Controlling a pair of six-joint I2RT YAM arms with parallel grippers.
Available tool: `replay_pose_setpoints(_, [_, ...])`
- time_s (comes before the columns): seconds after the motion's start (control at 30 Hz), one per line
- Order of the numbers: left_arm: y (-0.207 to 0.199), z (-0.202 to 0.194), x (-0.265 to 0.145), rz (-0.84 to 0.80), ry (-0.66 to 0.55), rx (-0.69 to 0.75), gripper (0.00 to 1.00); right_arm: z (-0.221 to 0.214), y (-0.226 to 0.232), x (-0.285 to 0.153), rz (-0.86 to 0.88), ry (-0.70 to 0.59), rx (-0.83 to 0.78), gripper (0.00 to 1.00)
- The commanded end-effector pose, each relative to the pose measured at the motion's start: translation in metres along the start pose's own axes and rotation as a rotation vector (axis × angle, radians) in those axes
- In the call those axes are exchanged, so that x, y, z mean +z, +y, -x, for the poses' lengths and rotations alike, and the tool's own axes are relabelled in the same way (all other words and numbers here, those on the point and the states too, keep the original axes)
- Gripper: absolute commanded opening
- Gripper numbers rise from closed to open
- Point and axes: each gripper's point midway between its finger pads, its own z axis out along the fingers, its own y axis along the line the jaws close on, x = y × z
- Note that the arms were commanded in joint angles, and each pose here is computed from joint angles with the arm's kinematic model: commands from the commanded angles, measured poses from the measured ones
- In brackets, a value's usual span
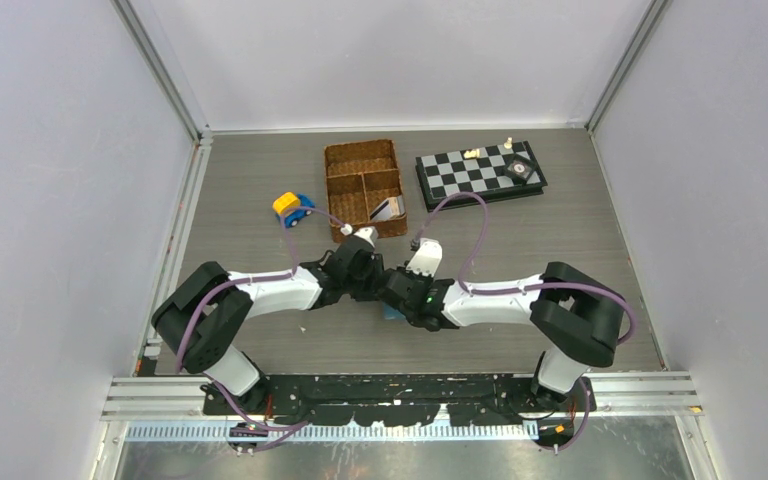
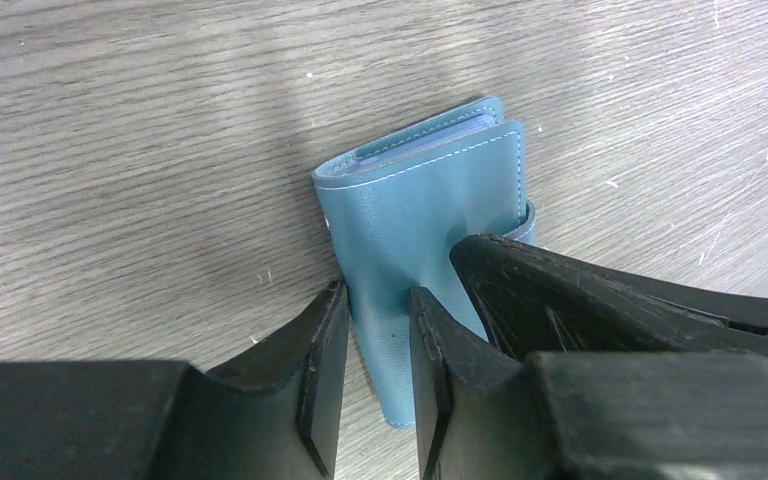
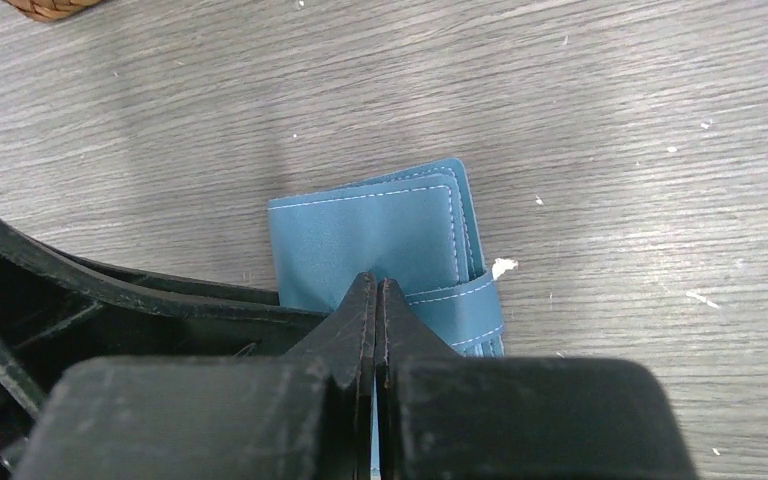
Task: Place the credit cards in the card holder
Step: Close the card holder at the center of the board.
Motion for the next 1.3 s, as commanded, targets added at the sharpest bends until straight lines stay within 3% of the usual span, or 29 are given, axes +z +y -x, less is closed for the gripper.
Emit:
replay_pose_setpoints(0.0, [0.009, 0.0, -0.002, 0.045, 0.002, -0.023, 0.28, -0.082, -0.1, -0.016, -0.26, 0.258, -0.231, 0.01])
replay_pose_setpoints(0.43, [0.009, 0.019, -0.011, 0.091, -0.05, -0.031, 0.26, -0.099, -0.102, -0.013, -0.223, 0.231, -0.167, 0.01])
replay_pose_setpoints(0.7, [0.013, 0.019, -0.013, 0.108, -0.061, -0.051, 0.26, -0.119, -0.088, 0.004, -0.211, 0.14, -0.169, 0.01])
replay_pose_setpoints(1.0, [0.016, 0.017, -0.022, 0.108, -0.068, -0.051, 0.26, -0.132, -0.109, -0.004, -0.235, 0.063, -0.119, 0.01])
replay_pose_setpoints(1.17, [0.012, 0.026, -0.034, 0.118, -0.077, 0.0, 0.33, -0.105, -0.076, -0.018, -0.129, 0.03, -0.153, 0.0])
replay_pose_setpoints(1.27, [0.013, 0.037, -0.047, 0.135, -0.094, 0.033, 0.44, -0.083, -0.051, -0.034, -0.051, 0.032, -0.183, 0.05])
